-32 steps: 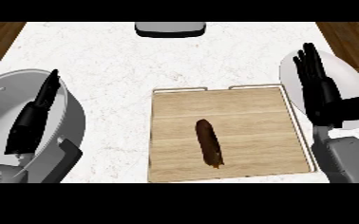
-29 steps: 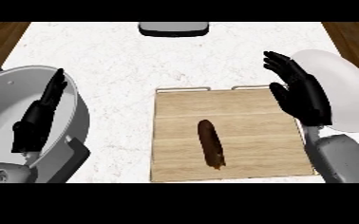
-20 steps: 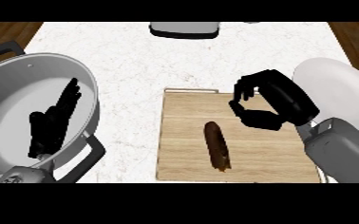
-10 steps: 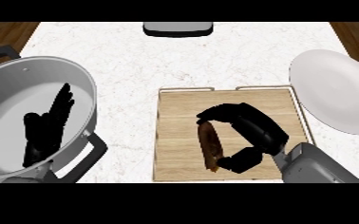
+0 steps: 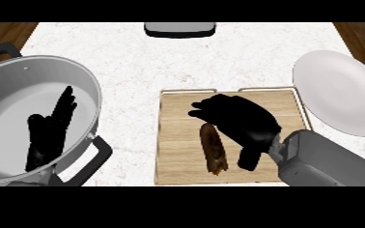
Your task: Pick the sweet potato from the tray and place it in the plate
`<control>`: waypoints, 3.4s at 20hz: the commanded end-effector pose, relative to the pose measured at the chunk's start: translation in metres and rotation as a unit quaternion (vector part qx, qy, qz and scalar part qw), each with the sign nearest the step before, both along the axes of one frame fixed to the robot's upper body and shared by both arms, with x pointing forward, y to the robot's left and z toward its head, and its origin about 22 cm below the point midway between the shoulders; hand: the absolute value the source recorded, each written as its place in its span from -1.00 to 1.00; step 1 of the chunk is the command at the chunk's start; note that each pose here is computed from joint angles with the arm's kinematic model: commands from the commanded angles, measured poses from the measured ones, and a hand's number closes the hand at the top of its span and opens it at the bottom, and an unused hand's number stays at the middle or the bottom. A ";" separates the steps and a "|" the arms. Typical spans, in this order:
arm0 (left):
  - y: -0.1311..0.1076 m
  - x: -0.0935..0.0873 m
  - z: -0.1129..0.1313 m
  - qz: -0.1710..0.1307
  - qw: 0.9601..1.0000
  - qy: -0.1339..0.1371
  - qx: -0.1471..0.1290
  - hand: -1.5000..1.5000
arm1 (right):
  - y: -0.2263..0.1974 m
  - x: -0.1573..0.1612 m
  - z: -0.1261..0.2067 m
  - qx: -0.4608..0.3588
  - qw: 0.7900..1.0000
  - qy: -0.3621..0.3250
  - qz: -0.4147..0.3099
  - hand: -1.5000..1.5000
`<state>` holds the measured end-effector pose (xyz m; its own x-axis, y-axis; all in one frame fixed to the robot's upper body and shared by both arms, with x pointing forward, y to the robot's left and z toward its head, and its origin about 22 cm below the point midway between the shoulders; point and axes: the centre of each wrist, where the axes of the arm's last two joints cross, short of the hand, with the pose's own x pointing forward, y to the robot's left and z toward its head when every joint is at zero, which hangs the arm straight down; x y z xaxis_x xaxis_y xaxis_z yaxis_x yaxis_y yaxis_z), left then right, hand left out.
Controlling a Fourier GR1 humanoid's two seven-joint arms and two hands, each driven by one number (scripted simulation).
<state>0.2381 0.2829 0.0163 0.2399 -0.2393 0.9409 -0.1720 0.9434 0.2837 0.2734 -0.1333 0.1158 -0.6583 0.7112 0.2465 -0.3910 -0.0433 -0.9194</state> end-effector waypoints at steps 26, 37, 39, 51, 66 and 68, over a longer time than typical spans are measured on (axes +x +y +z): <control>-0.019 0.015 -0.027 -0.016 0.999 0.020 -0.038 0.00 | 0.086 0.013 -0.012 -0.290 0.952 0.089 -0.033 -1.00; -0.025 0.002 -0.034 -0.015 0.999 0.026 -0.045 0.00 | 0.074 0.007 -0.034 -0.285 0.953 0.094 -0.040 -1.00; -0.031 0.002 -0.025 -0.020 0.999 0.029 -0.035 0.00 | 0.073 0.011 -0.041 -0.300 0.948 0.103 -0.038 -1.00; -0.034 -0.002 -0.025 -0.027 0.998 0.027 -0.050 0.00 | 0.093 0.004 -0.038 -0.270 0.963 0.018 0.002 1.00; 0.000 -0.012 -0.011 0.007 0.999 0.023 -0.045 0.00 | -0.101 0.060 0.002 0.091 0.919 -0.162 -0.349 1.00; -0.016 -0.006 -0.020 0.009 0.999 0.024 -0.044 0.00 | -0.112 0.056 0.004 0.144 0.901 -0.182 -0.366 1.00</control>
<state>0.2283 0.2872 0.0169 0.2303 -0.1983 0.9527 -0.2144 0.9446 0.2484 0.3308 -0.2039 0.1116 -0.1710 0.9538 0.2472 -0.0571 0.2409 -0.9689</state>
